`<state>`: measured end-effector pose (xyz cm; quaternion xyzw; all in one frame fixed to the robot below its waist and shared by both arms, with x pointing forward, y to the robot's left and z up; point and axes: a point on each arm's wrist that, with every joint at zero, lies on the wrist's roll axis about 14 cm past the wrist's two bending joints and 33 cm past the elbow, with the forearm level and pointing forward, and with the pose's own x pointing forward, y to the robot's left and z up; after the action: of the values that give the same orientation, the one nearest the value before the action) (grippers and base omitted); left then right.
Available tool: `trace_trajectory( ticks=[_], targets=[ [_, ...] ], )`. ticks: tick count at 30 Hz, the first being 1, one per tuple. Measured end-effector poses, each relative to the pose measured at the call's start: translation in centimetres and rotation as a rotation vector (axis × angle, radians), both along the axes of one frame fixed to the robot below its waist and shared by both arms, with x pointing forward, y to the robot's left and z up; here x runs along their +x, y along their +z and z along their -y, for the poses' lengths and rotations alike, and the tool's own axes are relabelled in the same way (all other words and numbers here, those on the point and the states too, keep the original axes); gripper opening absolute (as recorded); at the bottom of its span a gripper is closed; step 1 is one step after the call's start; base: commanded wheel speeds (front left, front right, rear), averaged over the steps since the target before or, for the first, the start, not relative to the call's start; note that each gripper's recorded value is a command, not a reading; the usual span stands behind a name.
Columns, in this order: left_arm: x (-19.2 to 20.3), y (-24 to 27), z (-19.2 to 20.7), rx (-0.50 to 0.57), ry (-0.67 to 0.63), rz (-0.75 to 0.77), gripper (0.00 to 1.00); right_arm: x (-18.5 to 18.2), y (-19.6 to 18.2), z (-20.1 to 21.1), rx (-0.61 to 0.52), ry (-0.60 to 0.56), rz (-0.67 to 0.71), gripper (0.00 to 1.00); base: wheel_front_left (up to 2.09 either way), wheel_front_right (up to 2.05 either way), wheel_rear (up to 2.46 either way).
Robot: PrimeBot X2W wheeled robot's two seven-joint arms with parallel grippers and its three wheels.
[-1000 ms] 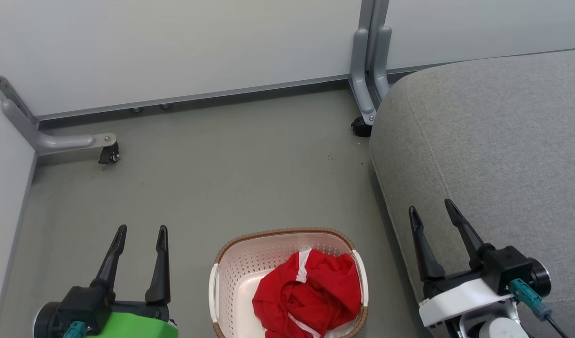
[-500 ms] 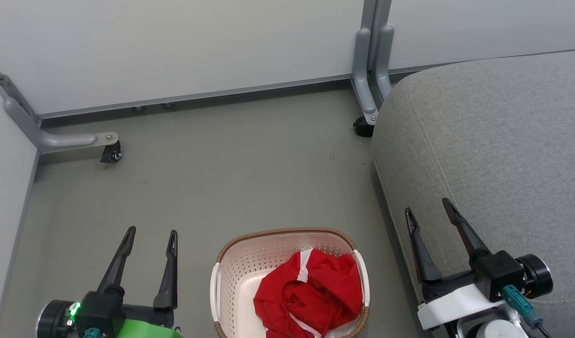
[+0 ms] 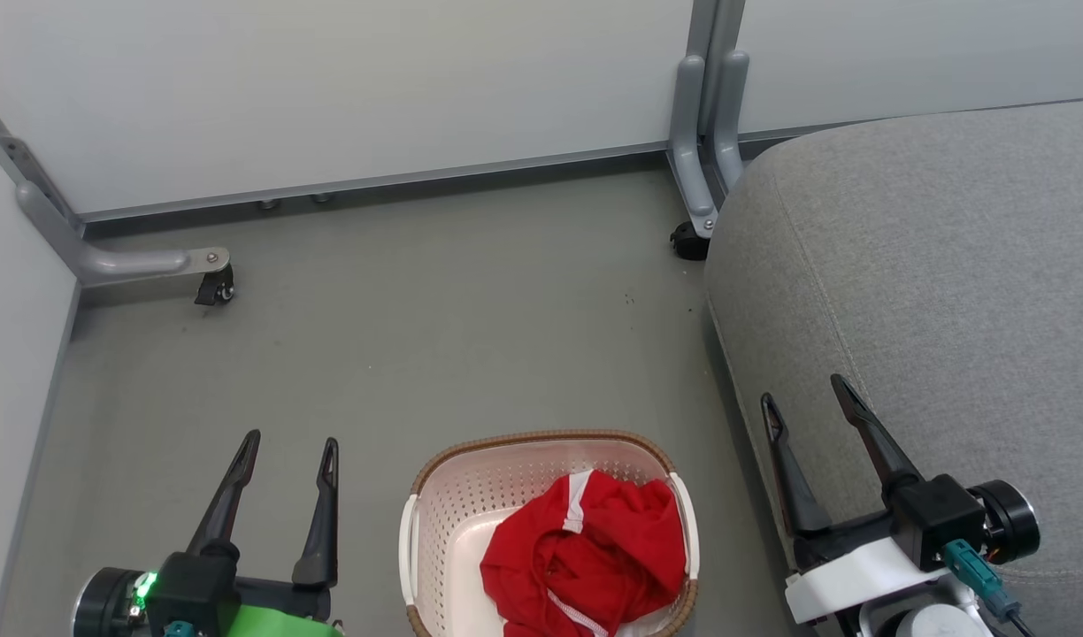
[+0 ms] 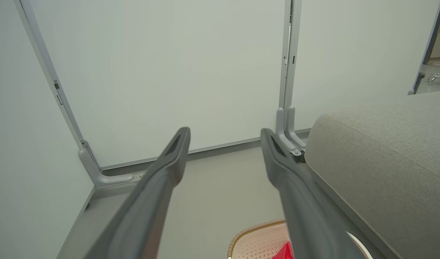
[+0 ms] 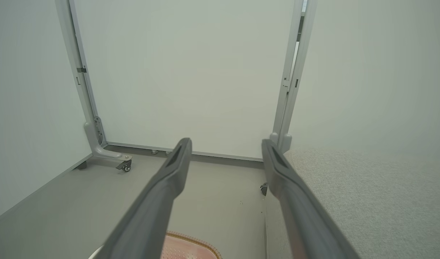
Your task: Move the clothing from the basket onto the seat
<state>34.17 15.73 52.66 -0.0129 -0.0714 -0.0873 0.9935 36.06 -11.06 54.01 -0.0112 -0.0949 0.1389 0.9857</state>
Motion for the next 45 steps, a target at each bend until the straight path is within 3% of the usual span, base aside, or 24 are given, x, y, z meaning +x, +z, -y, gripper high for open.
trace_trajectory(
  ticks=[20, 29, 39, 45],
  targets=[
    [0.3, -1.1, -0.1, 0.006, -0.011, -0.038, 1.0, 0.6, -0.7, 0.3, 0.014, -0.008, -0.024, 1.0, 0.0, 0.0, 0.0],
    [2.8, -1.6, -0.2, 0.007, -0.039, -0.052, 1.0, 3.4, -0.4, 2.6, 0.067, -0.076, -0.014, 1.0, 0.0, 0.0, 0.0],
    [8.1, -4.0, 3.4, 0.023, -0.221, -0.102, 1.0, 8.4, -0.4, 5.8, 0.096, -0.17, 0.02, 1.0, 0.0, 0.0, 0.0],
    [10.3, -8.0, 7.4, 0.048, -0.405, -0.183, 1.0, 11.1, -2.1, 6.4, 0.086, -0.186, 0.012, 1.0, 0.0, 0.0, 0.0]
  ],
)
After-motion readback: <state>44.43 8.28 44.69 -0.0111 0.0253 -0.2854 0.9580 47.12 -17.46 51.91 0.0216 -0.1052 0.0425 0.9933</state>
